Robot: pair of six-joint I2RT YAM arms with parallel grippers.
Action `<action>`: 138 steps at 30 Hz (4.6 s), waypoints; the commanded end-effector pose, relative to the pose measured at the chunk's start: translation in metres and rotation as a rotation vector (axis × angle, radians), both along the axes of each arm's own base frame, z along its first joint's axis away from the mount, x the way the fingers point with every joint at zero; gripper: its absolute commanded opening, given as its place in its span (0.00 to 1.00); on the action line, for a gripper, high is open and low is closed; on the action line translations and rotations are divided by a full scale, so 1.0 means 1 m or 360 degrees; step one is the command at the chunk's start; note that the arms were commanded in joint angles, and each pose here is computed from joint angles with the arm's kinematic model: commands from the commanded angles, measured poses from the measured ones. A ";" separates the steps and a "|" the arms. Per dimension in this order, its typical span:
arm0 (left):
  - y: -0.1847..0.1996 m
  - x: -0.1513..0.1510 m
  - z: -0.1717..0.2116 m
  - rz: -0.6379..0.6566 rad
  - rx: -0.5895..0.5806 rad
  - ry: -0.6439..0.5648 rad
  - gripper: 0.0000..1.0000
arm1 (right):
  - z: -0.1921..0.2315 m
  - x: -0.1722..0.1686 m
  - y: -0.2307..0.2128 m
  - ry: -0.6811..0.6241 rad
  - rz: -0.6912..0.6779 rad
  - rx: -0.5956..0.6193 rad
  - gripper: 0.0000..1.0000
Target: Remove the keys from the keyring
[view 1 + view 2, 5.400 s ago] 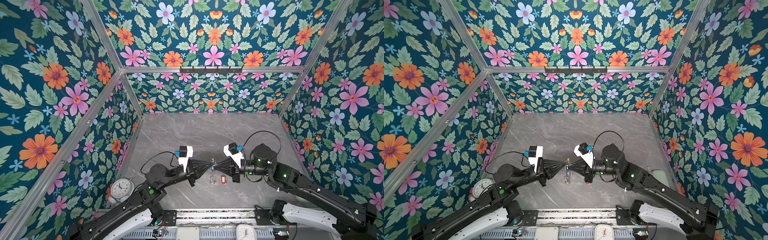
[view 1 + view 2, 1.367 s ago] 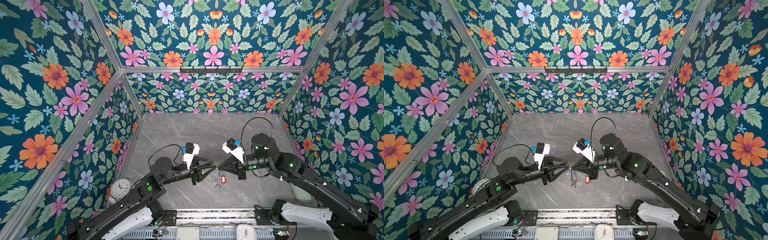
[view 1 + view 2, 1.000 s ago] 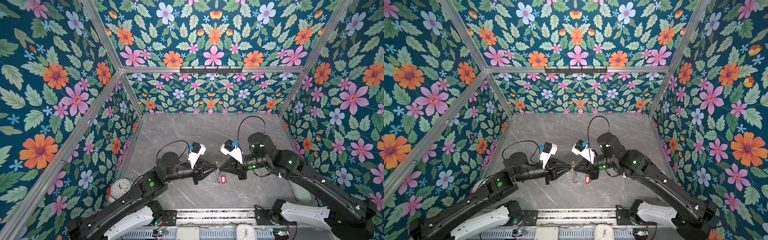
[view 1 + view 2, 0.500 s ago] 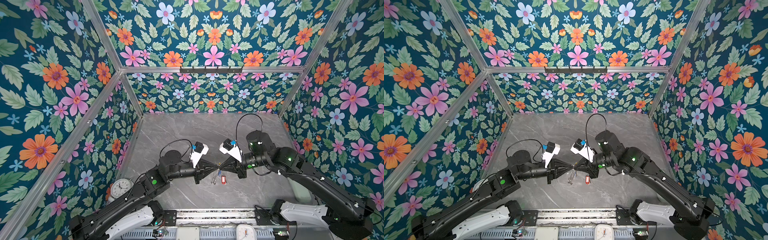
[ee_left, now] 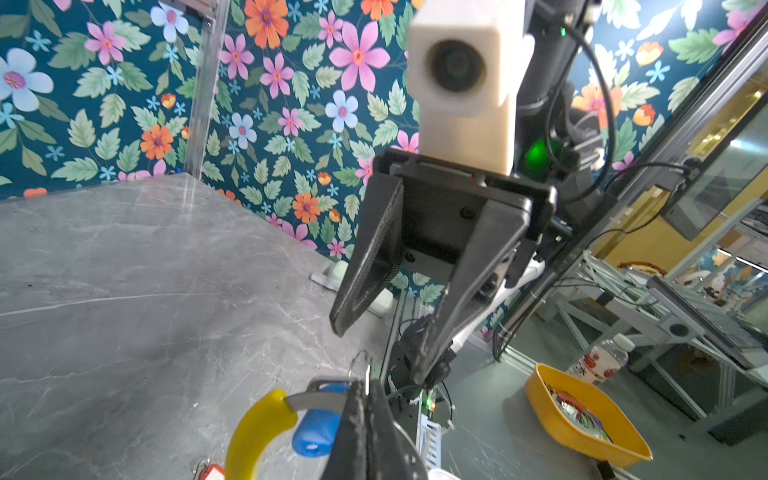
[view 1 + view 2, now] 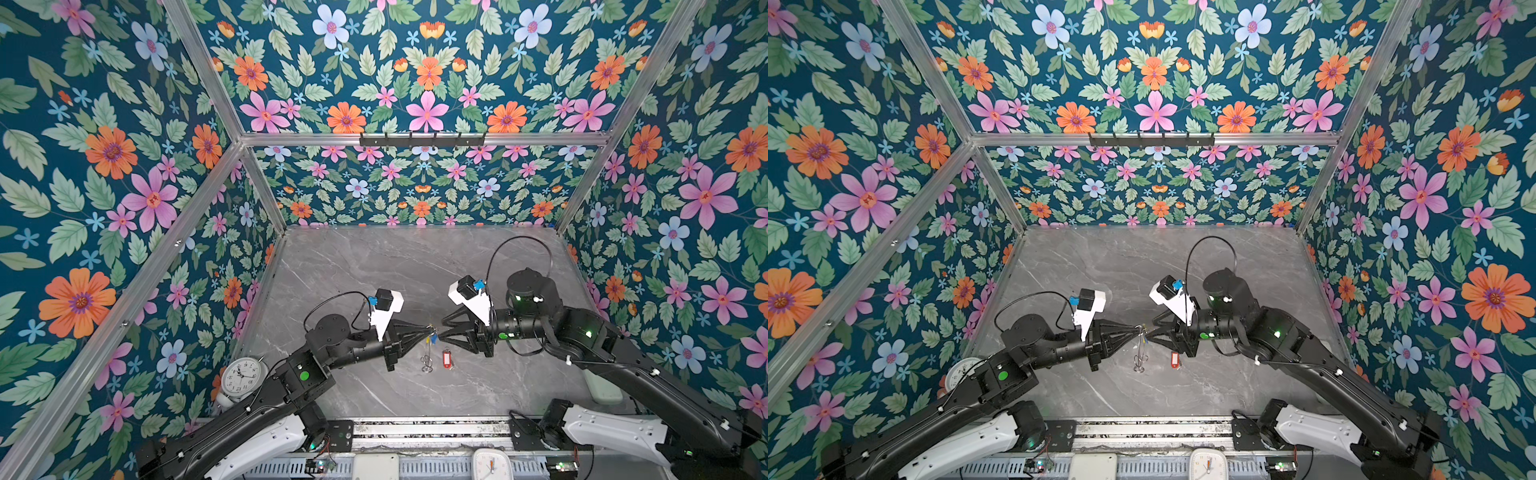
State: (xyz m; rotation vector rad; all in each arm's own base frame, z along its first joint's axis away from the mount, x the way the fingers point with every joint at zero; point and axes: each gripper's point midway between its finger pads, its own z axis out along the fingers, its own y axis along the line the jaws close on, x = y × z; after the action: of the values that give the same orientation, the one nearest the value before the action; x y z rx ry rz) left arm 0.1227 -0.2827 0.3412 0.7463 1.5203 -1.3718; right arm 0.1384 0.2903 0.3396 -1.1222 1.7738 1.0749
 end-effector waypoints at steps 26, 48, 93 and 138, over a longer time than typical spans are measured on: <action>0.016 0.002 0.042 0.0074 -0.0499 -0.0148 0.00 | 0.017 0.019 0.028 -0.0204 -0.0166 0.0330 0.33; 0.038 0.011 0.051 0.0225 -0.0689 -0.0086 0.00 | 0.001 0.006 0.032 -0.0245 -0.0115 0.0200 0.00; 0.024 0.003 0.037 0.0112 -0.0577 -0.0140 0.00 | 0.055 -0.011 0.024 -0.0048 0.0177 0.0506 0.42; -0.001 -0.008 -0.002 -0.0072 0.0159 0.0112 0.35 | -0.010 -0.012 0.001 0.0126 0.0135 -0.0152 0.00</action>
State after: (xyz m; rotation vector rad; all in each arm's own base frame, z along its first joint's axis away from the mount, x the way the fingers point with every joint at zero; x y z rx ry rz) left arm 0.1219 -0.2809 0.3595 0.7110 1.5511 -1.4082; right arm 0.1287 0.2980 0.3396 -1.1898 1.8336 1.1642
